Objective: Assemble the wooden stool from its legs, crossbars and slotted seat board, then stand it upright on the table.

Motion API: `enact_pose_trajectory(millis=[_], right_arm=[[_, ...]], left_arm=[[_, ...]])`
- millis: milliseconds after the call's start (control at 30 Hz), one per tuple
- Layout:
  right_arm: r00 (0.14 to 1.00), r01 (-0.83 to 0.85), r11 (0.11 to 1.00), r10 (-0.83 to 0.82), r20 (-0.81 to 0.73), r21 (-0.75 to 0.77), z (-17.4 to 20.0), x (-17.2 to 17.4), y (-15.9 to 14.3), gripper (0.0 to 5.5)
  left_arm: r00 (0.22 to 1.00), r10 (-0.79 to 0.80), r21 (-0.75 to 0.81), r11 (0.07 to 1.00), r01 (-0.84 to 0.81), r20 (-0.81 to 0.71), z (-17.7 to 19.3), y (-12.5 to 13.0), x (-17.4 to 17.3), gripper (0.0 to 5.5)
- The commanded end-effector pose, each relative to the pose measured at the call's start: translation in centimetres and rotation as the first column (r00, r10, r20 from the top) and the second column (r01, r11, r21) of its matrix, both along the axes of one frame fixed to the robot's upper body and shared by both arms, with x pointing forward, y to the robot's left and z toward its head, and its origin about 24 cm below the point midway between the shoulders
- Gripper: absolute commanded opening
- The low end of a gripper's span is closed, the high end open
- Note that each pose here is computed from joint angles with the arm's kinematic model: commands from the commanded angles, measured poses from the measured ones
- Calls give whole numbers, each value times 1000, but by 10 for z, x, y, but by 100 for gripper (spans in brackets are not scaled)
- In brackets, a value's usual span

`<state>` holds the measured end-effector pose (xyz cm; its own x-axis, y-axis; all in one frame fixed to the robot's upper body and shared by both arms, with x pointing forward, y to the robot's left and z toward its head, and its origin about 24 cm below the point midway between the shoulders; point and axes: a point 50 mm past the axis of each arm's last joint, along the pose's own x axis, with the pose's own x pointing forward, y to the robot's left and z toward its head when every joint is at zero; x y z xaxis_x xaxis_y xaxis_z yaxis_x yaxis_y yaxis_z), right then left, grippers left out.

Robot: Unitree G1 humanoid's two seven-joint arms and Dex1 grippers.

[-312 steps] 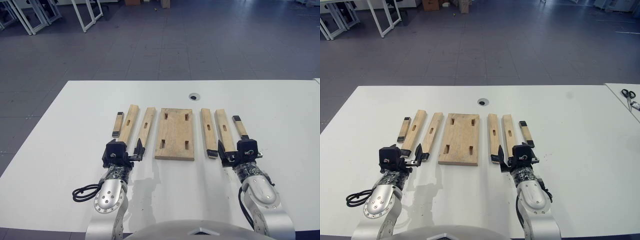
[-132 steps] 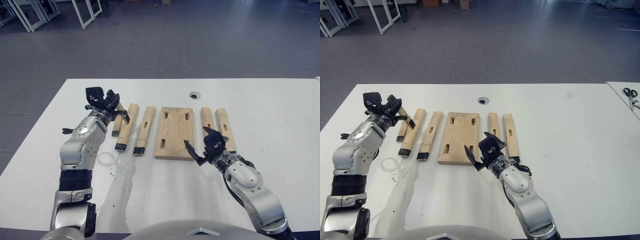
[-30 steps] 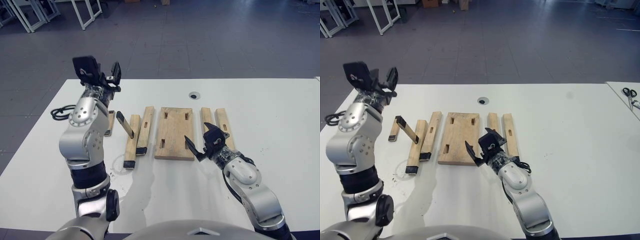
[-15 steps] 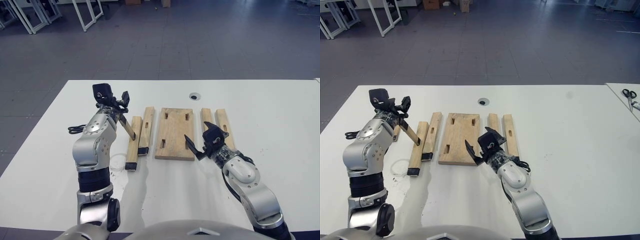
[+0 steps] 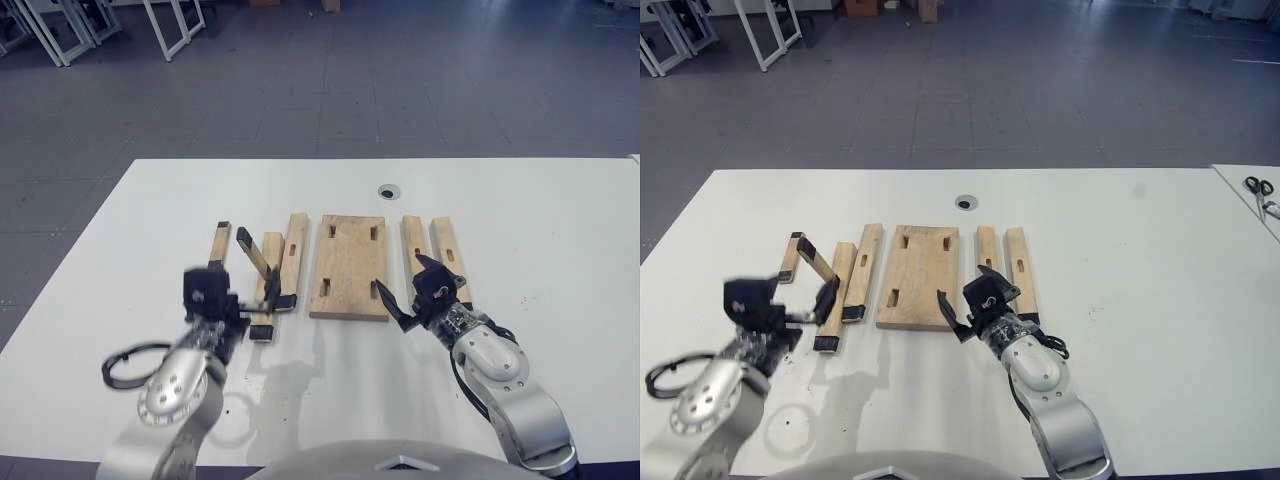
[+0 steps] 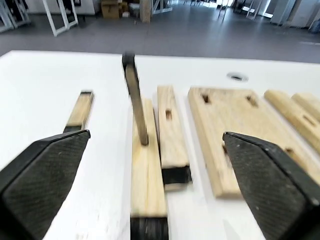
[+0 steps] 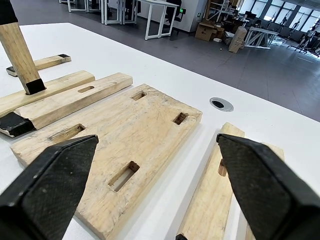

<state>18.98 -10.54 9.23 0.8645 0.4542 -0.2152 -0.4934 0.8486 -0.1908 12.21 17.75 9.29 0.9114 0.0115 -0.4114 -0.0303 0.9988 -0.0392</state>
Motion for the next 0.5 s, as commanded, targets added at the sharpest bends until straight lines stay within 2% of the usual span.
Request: enact_pose_trajectory(millis=[33,100,233,367,500], right_arm=[[1000,-3,1000,3,-3,-13,1,1,-3,437],[1000,-5,1000,5,0,-17,2,2,-3,437],[1000,-25,999,25,8,-28,3,7,-4,437],[999,-31,999,32,12,-38,5,9,-7,437],[1000,-4,1000,4,15,-2,10,14,-9,437]], left_arm=[[981,18,2,1000,-17,-195,-33,1,-16,495],[963,7,-22,1000,-13,-268,-53,2,-16,495],[949,15,-27,999,-25,-316,-77,7,-8,495],[965,36,-8,999,-39,-261,-81,8,13,437],[958,-20,-10,1000,17,-287,-91,2,15,364]])
